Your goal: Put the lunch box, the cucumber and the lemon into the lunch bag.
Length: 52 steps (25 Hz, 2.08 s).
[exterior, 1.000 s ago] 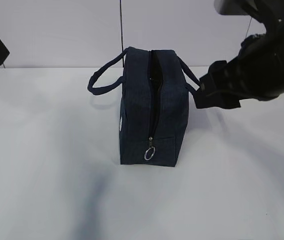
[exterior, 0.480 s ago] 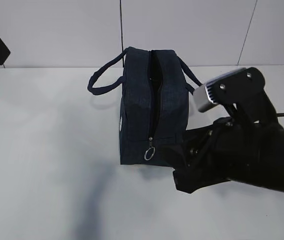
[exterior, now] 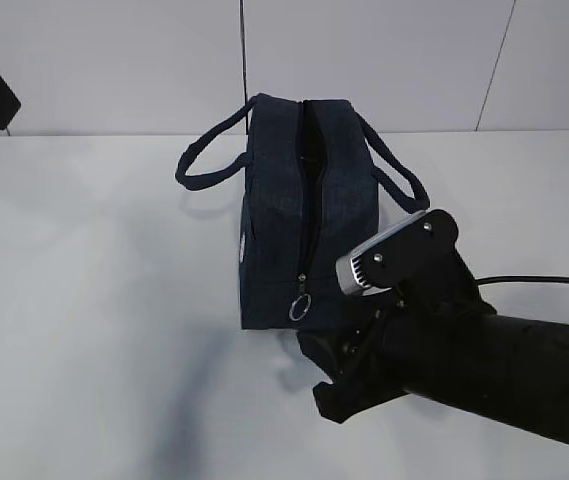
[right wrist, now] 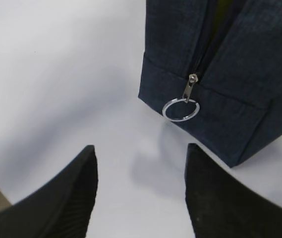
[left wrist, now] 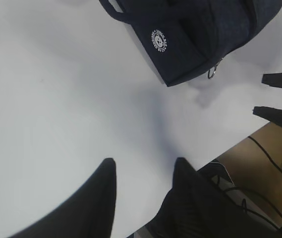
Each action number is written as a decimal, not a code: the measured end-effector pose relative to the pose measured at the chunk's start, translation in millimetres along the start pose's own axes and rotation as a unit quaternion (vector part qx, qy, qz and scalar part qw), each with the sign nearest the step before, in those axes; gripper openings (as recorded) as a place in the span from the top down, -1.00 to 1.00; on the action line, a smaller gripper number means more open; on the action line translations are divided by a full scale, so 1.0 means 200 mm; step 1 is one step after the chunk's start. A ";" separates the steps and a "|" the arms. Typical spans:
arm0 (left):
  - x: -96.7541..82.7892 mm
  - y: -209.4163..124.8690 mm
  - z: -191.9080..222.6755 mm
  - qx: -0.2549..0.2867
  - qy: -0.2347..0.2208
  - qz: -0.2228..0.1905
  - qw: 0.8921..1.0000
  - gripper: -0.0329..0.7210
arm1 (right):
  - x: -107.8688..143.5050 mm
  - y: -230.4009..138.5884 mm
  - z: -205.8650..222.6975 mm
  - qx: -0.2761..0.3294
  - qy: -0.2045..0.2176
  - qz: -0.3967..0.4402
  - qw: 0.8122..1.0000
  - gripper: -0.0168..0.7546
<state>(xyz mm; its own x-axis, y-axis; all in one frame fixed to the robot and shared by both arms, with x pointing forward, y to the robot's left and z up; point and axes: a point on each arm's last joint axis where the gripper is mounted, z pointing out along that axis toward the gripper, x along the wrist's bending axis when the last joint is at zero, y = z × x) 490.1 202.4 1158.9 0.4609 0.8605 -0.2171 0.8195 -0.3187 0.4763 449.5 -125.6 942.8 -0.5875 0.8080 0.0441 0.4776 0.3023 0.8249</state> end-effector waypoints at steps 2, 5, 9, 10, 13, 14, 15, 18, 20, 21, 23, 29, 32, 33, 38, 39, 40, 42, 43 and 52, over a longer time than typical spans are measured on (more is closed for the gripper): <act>0.00 0.00 0.00 0.000 0.000 -0.001 1.000 0.23 | -0.01 -0.01 0.04 -0.014 -0.008 0.013 1.000 -0.13; 0.00 0.00 0.00 0.000 0.000 -0.001 1.000 0.23 | -0.02 -0.05 0.11 -0.025 -0.022 0.031 0.999 -0.13; 0.00 0.00 0.00 0.000 0.000 -0.002 1.000 0.23 | -0.03 -0.09 0.17 -0.031 -0.032 0.042 0.998 -0.13; 0.00 0.00 0.00 0.000 0.000 -0.002 1.000 0.23 | -0.04 -0.09 0.18 -0.043 -0.033 0.041 0.998 -0.13; 0.00 0.00 0.00 0.000 0.000 -0.002 1.000 0.23 | -0.04 -0.10 0.21 -0.072 -0.038 0.038 0.996 -0.13; 0.00 0.00 0.00 0.000 0.000 -0.002 1.000 0.23 | -0.04 -0.10 0.22 -0.078 -0.039 0.037 0.996 -0.13; 0.00 0.00 0.00 0.000 0.000 -0.002 1.000 0.23 | -0.05 -0.11 0.23 -0.085 -0.040 0.036 0.995 -0.13; 0.00 0.00 0.00 0.000 0.000 -0.002 1.000 0.23 | -0.05 -0.13 0.26 -0.094 -0.043 0.033 0.994 -0.13; 0.00 0.00 0.00 0.000 0.000 -0.002 1.000 0.23 | -0.05 -0.14 0.27 -0.097 -0.044 0.032 0.994 -0.12; 0.00 0.00 0.00 0.000 0.000 -0.002 1.000 0.23 | -0.05 -0.14 0.27 -0.100 -0.043 0.030 0.994 -0.12; 0.00 0.00 0.00 0.000 0.000 -0.002 1.000 0.23 | -0.05 -0.15 0.28 -0.105 -0.037 0.029 0.993 -0.12; 0.00 0.00 0.00 0.000 0.000 -0.002 1.000 0.23 | -0.04 -0.18 0.31 -0.100 -0.033 0.045 0.993 -0.11; 0.00 0.00 0.00 0.000 0.000 -0.002 1.000 0.23 | -0.04 -0.17 0.31 -0.111 -0.032 0.047 0.992 -0.11; 0.00 0.00 0.00 0.000 0.000 -0.002 1.000 0.23 | -0.04 -0.17 0.31 -0.113 -0.032 0.047 0.992 -0.11; 0.00 0.00 0.00 0.000 0.000 -0.002 1.000 0.23 | -0.04 -0.16 0.34 -0.114 -0.031 0.048 0.992 -0.11; 0.00 0.00 0.00 0.000 0.000 -0.002 1.000 0.23 | -0.04 -0.17 0.35 -0.113 -0.031 0.048 0.992 -0.11; 0.00 0.00 0.00 0.000 0.000 -0.002 1.000 0.23 | -0.04 -0.17 0.36 -0.113 -0.031 0.048 0.992 -0.11; 0.00 0.00 0.00 0.000 0.000 -0.002 1.000 0.23 | -0.04 -0.17 0.36 -0.113 -0.031 0.048 0.992 -0.11; 0.00 0.00 0.00 0.000 0.000 -0.002 1.000 0.23 | -0.04 -0.18 0.37 -0.110 -0.032 0.047 0.992 -0.11; 0.00 0.00 0.00 0.000 0.000 -0.002 1.000 0.23 | -0.05 -0.20 0.40 -0.103 -0.035 0.050 0.993 -0.11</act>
<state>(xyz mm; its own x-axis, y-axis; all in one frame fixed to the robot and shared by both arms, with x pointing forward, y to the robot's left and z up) 490.1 202.4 1158.9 0.4570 0.8620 -0.2193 0.8216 -0.3146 0.4753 487.0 -105.4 864.1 -0.4935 0.8641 0.0986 0.3839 0.1147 0.9162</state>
